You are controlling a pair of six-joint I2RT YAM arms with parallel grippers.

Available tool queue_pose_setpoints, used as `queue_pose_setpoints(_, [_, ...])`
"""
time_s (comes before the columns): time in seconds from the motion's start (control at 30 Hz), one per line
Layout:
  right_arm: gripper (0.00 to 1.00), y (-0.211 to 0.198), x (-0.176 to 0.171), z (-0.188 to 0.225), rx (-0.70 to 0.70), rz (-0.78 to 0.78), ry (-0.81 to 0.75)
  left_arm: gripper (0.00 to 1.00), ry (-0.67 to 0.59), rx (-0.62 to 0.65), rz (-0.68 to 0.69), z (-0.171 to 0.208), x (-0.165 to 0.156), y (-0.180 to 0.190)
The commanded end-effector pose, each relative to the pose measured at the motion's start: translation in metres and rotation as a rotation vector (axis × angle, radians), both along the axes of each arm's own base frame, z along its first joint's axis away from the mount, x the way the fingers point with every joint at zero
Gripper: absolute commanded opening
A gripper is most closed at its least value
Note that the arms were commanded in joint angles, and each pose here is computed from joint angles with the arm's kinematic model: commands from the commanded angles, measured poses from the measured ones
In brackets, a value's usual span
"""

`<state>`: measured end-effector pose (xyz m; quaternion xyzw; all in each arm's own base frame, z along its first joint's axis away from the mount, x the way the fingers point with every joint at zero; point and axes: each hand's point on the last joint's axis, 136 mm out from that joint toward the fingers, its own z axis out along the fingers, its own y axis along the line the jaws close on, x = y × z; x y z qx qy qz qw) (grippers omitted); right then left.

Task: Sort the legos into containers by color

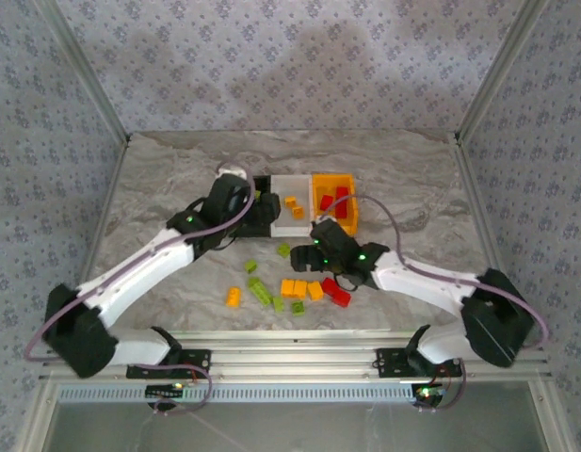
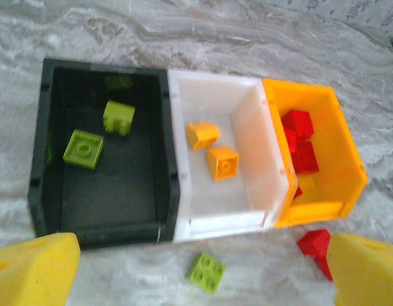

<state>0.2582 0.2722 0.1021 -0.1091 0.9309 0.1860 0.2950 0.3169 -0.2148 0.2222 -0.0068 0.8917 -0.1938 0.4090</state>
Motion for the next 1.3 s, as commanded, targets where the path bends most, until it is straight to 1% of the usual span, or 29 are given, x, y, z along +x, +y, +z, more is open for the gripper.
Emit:
queue_pose_setpoints(0.0, [0.94, 0.036, 0.011, -0.006, -0.013, 0.068, -0.019, 0.99, 0.062, -0.018, 0.03, -0.029, -0.036, 0.025])
queue_pose_setpoints(0.2, [0.9, 0.053, 0.039, -0.04, -0.109, 0.031, 0.004, 1.0, 0.102, -0.054, 0.07, -0.057, -0.086, 0.065])
queue_pose_setpoints(0.37, [0.86, 0.048, 0.059, -0.055, -0.185, -0.028, 0.015, 1.0, 0.122, -0.093, 0.099, -0.074, -0.108, 0.083])
queue_pose_setpoints(0.5, [0.81, 0.048, 0.063, -0.072, -0.22, -0.017, 0.042, 0.99, 0.118, -0.109, 0.119, -0.08, -0.116, 0.092])
queue_pose_setpoints(0.53, [0.79, 0.056, 0.07, -0.065, -0.205, -0.014, 0.027, 1.0, 0.117, -0.11, 0.126, -0.081, -0.117, 0.094])
queue_pose_setpoints(0.57, [0.77, 0.058, 0.07, -0.068, -0.209, -0.009, 0.035, 1.0, 0.118, -0.109, 0.131, -0.081, -0.118, 0.096])
queue_pose_setpoints(0.63, [0.75, 0.059, 0.069, -0.073, -0.214, -0.001, 0.049, 1.0, 0.12, -0.104, 0.135, -0.083, -0.119, 0.098])
queue_pose_setpoints(0.77, [0.65, 0.064, 0.06, -0.076, -0.206, 0.016, 0.063, 0.99, 0.117, -0.094, 0.14, -0.082, -0.12, 0.1])
queue_pose_setpoints(0.9, [0.61, 0.066, 0.05, -0.081, -0.22, 0.028, 0.076, 0.99, 0.108, -0.083, 0.145, -0.079, -0.119, 0.102])
queue_pose_setpoints(0.93, [0.57, 0.065, 0.049, -0.082, -0.221, 0.027, 0.079, 0.99, 0.105, -0.085, 0.143, -0.078, -0.118, 0.102])
queue_pose_setpoints(1.0, [0.5, 0.065, 0.048, -0.081, -0.214, 0.021, 0.075, 1.0, 0.102, -0.086, 0.138, -0.076, -0.118, 0.101])
queue_pose_setpoints(1.1, [0.46, 0.07, 0.052, -0.063, -0.175, 0.018, 0.04, 1.0, 0.102, -0.083, 0.132, -0.076, -0.118, 0.1])
queue_pose_setpoints(1.13, [0.45, 0.064, 0.046, -0.063, -0.176, 0.02, 0.039, 1.0, 0.104, -0.082, 0.133, -0.077, -0.118, 0.1])
queue_pose_setpoints(1.27, [0.41, 0.078, 0.046, -0.014, -0.092, 0.05, -0.036, 1.0, 0.117, -0.093, 0.119, -0.079, -0.12, 0.097])
